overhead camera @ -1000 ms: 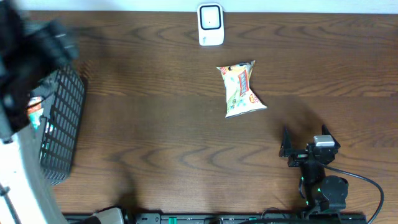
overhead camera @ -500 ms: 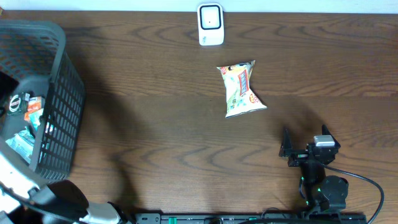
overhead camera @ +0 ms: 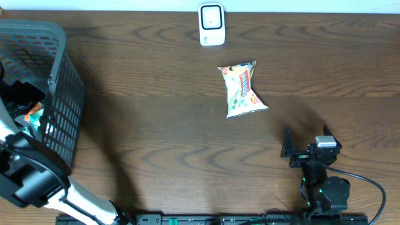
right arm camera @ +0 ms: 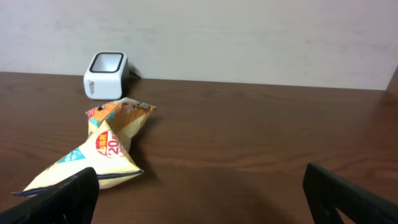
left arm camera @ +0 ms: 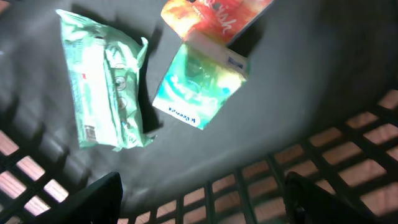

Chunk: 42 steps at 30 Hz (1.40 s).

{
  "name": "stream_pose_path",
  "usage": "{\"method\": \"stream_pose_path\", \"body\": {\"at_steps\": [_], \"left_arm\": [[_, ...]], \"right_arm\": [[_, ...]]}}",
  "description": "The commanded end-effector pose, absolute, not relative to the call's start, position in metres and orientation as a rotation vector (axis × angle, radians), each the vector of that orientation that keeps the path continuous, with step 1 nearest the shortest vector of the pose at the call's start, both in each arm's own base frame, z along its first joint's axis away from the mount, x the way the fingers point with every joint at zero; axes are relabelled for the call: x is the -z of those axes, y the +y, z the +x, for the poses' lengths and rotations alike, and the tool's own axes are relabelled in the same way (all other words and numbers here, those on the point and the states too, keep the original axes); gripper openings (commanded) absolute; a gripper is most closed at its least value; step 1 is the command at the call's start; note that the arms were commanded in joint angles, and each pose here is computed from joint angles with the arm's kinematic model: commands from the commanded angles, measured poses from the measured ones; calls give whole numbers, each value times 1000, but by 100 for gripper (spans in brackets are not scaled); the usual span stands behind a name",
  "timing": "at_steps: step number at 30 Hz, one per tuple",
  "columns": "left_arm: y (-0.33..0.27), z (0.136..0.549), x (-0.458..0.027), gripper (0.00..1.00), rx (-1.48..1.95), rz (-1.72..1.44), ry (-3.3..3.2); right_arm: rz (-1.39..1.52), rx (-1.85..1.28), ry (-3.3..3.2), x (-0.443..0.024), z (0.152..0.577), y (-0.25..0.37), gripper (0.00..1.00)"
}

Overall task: Scan the item barcode
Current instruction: 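Reach the left gripper back into the basket and grasp the green packet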

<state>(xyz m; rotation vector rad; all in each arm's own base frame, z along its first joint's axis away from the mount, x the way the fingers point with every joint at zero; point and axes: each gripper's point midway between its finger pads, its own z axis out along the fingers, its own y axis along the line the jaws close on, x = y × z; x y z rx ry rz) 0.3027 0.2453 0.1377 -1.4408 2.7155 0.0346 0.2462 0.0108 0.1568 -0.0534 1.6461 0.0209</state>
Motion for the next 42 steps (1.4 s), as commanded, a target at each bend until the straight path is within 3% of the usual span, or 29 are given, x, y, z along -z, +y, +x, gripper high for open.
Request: {"method": "stream_pose_path", "body": {"at_steps": [1, 13, 21, 22, 24, 25, 27, 35, 42], "left_arm": [[246, 302, -119, 80, -41, -1434, 2775], [240, 300, -40, 79, -215, -1322, 2845], [257, 285, -26, 79, -433, -1373, 2801], [258, 286, -25, 76, -433, -1372, 2797], [259, 287, -26, 61, -434, -1370, 2787], [259, 287, -26, 35, -434, -1372, 2786], [259, 287, -26, 33, -433, -1391, 2778], [259, 288, -54, 33, -434, -1441, 2693], [257, 302, -137, 33, -349, -1397, 2437]], "right_arm": [[-72, -20, 1646, -156, 246, 13, 99], [-72, -20, 1645, -156, 246, 13, 99], [-72, -20, 1645, -156, 246, 13, 99], [-72, -20, 1646, -156, 246, 13, 99], [-72, -20, 1645, -156, 246, 13, 99], [-71, -20, 1645, -156, 246, 13, 99], [-71, -20, 1645, -156, 246, 13, 99], [-72, -20, 1645, -156, 246, 13, 99], [-71, -20, 1645, -156, 246, 13, 99]]}}
